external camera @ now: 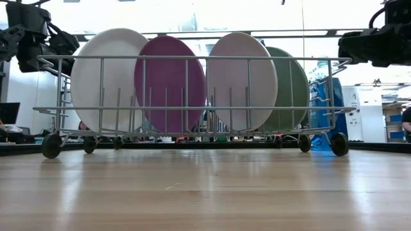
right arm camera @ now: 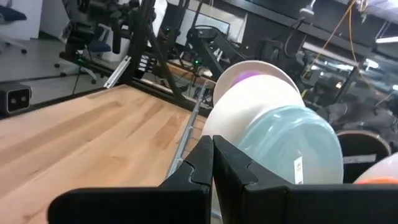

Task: Sort dishes
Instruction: Return to Home Position

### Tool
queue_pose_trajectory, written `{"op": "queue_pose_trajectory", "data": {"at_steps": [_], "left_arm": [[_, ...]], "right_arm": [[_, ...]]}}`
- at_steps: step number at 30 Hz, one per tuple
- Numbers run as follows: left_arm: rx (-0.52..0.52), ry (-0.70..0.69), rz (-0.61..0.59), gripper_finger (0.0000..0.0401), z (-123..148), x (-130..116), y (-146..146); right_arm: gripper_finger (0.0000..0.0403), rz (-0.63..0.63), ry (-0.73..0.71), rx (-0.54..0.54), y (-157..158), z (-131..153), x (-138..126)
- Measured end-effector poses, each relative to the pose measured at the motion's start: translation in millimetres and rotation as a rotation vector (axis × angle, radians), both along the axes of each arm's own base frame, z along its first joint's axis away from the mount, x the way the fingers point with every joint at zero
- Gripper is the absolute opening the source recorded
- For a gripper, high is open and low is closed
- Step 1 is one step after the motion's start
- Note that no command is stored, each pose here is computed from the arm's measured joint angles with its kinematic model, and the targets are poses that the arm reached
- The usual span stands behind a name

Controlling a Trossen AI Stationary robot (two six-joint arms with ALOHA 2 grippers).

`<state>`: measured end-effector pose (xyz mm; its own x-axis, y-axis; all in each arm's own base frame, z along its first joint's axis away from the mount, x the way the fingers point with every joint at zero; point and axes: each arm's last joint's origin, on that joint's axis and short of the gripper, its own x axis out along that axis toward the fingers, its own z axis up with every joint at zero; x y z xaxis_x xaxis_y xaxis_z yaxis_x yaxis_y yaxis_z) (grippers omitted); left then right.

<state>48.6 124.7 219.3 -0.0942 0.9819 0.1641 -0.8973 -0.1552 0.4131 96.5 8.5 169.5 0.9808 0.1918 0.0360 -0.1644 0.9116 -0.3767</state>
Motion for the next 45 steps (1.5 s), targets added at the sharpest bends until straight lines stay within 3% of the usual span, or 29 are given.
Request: {"op": "queue_pose_trajectory", "data": {"at_steps": [6, 16, 45], "left_arm": [[0.000, 0.000, 0.000, 0.0000, 0.0, 0.0, 0.0], [0.000, 0.000, 0.000, 0.0000, -0.1, 0.0, 0.0], [0.000, 0.000, 0.000, 0.0000, -0.1, 0.0, 0.0]], "right_arm": [[0.0000, -0.001, -0.008, -0.015, 0.0, 0.5, 0.0], [0.0000, 0.002, 0.020, 0.068, 0.0, -0.4, 0.6], [0.0000, 0.001, 0.024, 0.065, 0.0, -0.8, 0.9]]}}
